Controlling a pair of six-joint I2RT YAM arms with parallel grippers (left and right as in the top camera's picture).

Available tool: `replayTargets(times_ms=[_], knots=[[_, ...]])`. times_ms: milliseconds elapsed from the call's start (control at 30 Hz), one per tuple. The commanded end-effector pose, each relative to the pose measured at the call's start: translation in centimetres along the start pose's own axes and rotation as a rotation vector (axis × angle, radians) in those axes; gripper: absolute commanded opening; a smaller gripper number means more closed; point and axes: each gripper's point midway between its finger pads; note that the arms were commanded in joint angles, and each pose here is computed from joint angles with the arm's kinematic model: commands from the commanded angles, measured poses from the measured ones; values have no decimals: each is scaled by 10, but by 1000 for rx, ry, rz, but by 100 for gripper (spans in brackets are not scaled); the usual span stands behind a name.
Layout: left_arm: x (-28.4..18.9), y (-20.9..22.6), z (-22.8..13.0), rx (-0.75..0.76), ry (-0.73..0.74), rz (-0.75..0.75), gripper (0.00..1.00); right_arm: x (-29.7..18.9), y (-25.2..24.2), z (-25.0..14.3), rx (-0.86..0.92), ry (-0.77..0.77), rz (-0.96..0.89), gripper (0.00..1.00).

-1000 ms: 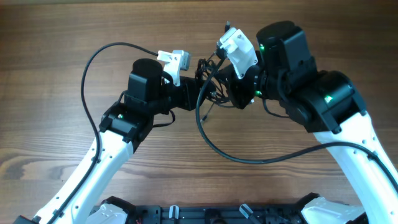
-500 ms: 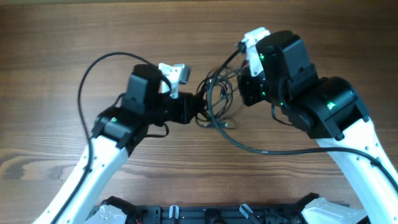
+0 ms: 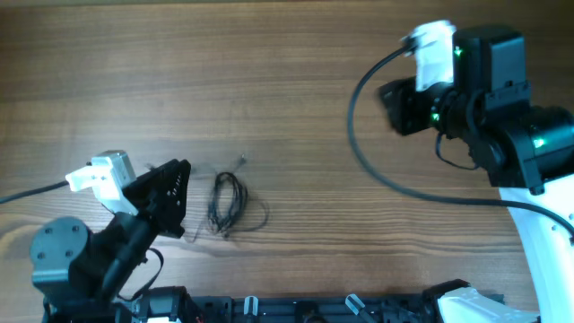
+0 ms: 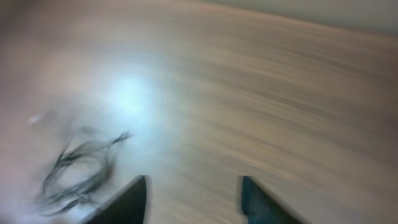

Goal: Untangle cables

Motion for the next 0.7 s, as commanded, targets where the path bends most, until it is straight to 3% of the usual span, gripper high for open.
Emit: replayTargets(times_ms=[0, 167, 333, 433, 500, 567, 667], knots=[[24, 13, -10, -62, 91, 7, 14, -2, 63, -26, -238, 112, 359, 58], [64, 23, -35, -76, 258, -62, 6, 21, 65, -63, -264, 290, 337, 61], [63, 56, -11, -169, 190, 61, 6, 82, 78, -130, -303, 566, 350, 74], [31, 86, -7, -207, 151, 256, 13, 124, 98, -170, -392, 691, 377, 82], [6, 103, -14, -233, 138, 397, 25, 150, 114, -198, -467, 748, 382, 88], [-9, 103, -22, -242, 142, 440, 34, 177, 123, -224, -563, 778, 339, 91], [-16, 99, -37, -273, 186, 447, 35, 199, 128, -244, -649, 783, 285, 97]])
Point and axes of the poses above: each gripper's point midway between its finger pads, its own x axis out along the fingers, its own y axis along the line the jaws close on, z = x × y, and after that the axes turned 15 degrees about x, right-handed
